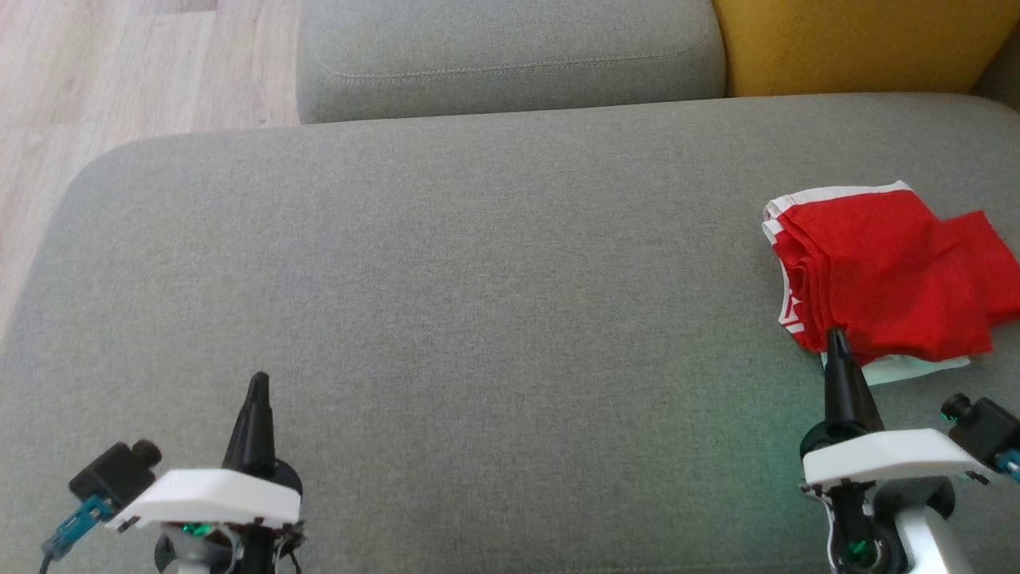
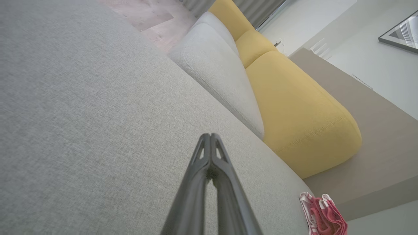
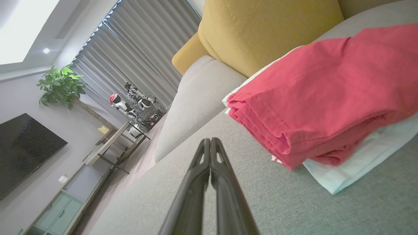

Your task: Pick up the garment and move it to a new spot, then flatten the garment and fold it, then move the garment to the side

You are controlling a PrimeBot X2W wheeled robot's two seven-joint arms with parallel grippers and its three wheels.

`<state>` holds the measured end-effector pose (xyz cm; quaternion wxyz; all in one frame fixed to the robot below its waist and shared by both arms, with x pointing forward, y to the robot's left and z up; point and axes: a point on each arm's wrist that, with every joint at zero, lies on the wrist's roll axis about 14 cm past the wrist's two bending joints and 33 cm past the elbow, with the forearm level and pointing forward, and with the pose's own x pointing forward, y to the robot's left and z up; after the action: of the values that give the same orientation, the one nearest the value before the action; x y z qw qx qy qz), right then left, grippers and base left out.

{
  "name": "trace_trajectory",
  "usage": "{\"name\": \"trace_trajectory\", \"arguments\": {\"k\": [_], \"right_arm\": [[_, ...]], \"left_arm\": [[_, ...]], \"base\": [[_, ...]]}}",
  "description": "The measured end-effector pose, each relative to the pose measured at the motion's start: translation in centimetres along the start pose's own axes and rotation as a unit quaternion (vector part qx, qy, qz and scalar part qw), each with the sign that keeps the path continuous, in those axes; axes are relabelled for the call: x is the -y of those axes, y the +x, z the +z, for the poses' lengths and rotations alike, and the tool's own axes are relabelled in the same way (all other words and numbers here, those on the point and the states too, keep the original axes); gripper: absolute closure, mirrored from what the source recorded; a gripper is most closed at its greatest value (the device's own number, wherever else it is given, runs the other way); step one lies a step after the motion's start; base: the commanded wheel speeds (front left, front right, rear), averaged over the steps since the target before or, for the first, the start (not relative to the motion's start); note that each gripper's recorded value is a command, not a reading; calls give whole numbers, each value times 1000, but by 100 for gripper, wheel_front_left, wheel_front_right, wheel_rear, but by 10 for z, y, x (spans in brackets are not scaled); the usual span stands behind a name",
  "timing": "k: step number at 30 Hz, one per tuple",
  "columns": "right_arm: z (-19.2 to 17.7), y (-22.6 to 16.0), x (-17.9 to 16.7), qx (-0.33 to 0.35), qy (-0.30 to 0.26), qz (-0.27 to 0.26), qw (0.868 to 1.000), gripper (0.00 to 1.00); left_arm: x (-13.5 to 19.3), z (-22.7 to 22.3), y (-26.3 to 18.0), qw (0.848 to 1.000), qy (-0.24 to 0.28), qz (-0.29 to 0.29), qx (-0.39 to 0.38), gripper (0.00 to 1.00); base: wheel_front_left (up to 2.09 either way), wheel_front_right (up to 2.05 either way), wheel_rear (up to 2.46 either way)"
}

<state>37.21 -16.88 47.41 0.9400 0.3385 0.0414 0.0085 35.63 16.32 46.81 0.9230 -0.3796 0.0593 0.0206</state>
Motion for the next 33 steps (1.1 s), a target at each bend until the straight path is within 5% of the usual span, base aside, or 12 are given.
{"name": "trace_trajectory", "arguments": {"k": [33], "right_arm": [[8,0,15,6,193,-27,981,100]], "left_arm": [[-9,2,5,985,-174,10,-17,100]], "base": [[0,0,0]]}}
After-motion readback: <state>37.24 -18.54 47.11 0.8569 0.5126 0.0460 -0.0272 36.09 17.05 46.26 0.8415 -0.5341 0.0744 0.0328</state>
